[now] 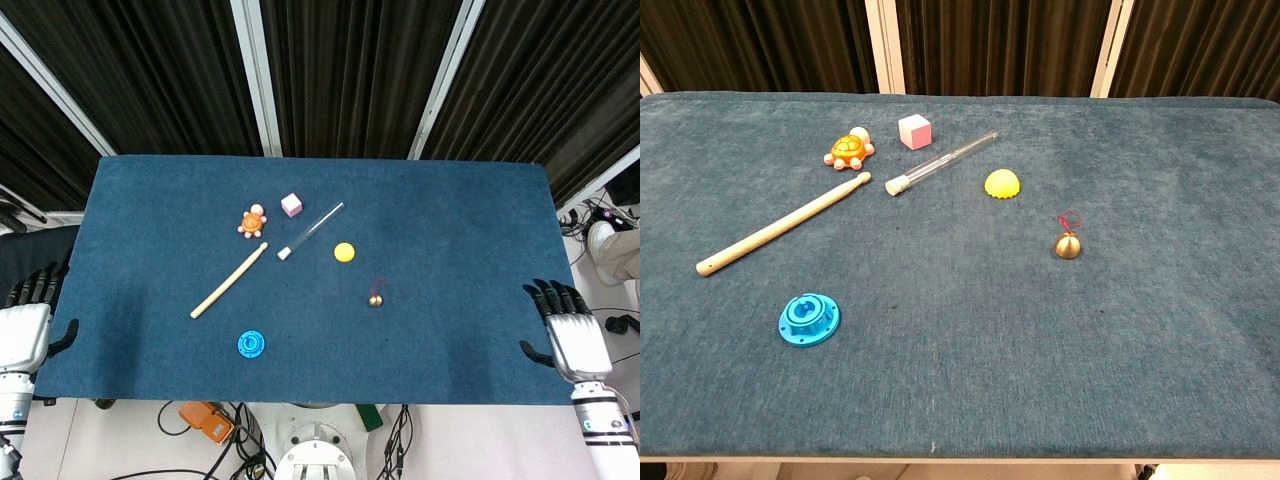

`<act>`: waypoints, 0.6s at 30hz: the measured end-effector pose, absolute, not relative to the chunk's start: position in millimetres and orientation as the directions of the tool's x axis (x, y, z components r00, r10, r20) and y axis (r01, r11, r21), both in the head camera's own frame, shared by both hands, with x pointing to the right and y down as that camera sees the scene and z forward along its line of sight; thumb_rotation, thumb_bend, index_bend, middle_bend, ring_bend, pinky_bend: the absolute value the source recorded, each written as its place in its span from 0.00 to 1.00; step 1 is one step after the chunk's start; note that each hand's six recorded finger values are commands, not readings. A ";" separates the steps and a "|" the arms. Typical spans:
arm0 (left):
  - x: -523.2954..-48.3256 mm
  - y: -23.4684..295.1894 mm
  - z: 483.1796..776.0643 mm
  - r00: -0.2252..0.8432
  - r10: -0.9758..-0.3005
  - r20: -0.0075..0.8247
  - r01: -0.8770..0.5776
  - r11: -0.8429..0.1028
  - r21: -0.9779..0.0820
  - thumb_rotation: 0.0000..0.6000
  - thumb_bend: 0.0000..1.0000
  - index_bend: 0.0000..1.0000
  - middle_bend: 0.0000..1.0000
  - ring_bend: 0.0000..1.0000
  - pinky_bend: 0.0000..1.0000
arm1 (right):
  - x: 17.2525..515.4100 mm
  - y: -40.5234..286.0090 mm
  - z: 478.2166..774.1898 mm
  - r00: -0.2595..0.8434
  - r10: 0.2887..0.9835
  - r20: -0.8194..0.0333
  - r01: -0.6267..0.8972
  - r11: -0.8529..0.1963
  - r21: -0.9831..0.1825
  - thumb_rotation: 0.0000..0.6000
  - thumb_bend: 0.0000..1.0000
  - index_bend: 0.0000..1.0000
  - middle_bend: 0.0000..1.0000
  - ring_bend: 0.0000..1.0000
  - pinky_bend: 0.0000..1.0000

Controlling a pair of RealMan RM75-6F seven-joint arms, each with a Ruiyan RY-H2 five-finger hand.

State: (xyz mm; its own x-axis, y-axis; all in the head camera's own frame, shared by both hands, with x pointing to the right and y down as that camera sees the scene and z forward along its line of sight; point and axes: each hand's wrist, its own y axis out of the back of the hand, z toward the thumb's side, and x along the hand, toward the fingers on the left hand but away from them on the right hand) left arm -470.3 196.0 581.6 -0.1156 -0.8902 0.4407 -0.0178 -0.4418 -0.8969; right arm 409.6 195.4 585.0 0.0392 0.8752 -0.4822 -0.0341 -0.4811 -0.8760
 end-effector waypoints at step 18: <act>-470.9 196.1 583.0 -0.110 -0.886 0.450 -0.011 -0.451 -0.892 1.00 0.37 0.06 0.00 0.02 0.10 | 258.2 130.5 660.5 0.347 0.742 -0.573 -0.108 -0.576 -0.811 1.00 0.32 0.43 0.17 0.14 0.15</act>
State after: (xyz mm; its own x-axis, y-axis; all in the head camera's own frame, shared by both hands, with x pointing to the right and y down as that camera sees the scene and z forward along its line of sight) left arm -470.9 196.1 583.0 -0.1098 -0.8864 0.4498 -0.0110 -0.4514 -0.8923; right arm 258.2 130.5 660.5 0.3466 0.7424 -0.5734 -0.1076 -0.5758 -0.8105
